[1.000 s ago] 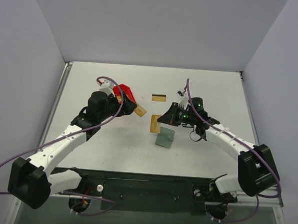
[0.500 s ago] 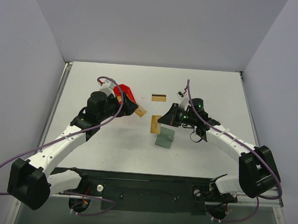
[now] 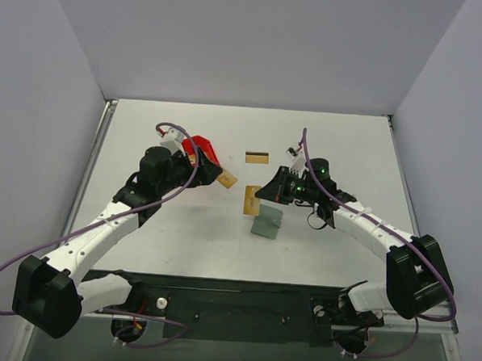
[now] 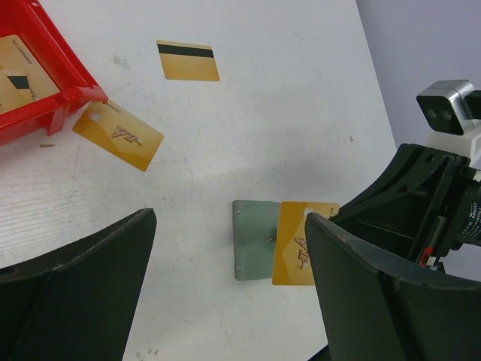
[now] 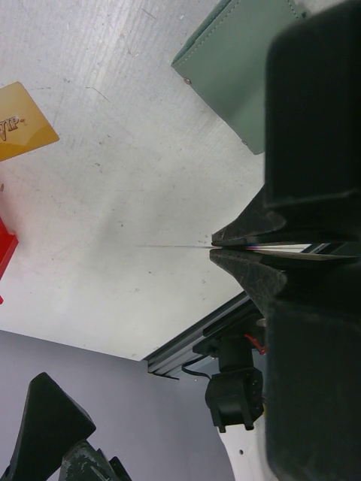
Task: Put the credit cards into the card holder
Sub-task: Open the card holder at the center of the board.
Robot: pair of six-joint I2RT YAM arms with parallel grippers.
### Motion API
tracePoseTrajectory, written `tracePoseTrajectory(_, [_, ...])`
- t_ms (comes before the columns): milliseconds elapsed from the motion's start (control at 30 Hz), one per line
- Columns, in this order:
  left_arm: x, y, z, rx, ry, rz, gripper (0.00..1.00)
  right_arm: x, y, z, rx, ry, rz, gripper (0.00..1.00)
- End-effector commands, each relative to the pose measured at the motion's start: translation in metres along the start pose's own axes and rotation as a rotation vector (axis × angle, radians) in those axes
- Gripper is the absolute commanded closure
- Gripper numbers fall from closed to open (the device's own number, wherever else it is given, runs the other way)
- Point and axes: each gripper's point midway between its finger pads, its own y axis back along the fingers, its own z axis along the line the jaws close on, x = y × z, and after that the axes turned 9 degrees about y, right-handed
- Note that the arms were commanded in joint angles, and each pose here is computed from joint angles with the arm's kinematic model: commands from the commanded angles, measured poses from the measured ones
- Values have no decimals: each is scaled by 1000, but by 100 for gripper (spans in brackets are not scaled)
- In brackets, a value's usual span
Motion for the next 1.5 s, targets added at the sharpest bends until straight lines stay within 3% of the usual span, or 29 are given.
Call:
tracePoseTrajectory(0, [-14, 0, -11, 43, -12, -41, 9, -9, 4, 7, -19, 30, -39, 100])
tracePoseTrajectory(500, [-12, -4, -12, 48, 21, -18, 9, -11, 4, 7, -19, 34, -45, 100])
tracePoseTrajectory(1133, [-24, 6, -17, 80, 27, -101, 8, -12, 1, 8, -24, 24, -41, 100])
tracePoseTrajectory(1467, [-32, 6, -11, 10, -4, -111, 4, -13, 1, 8, -22, 30, -41, 100])
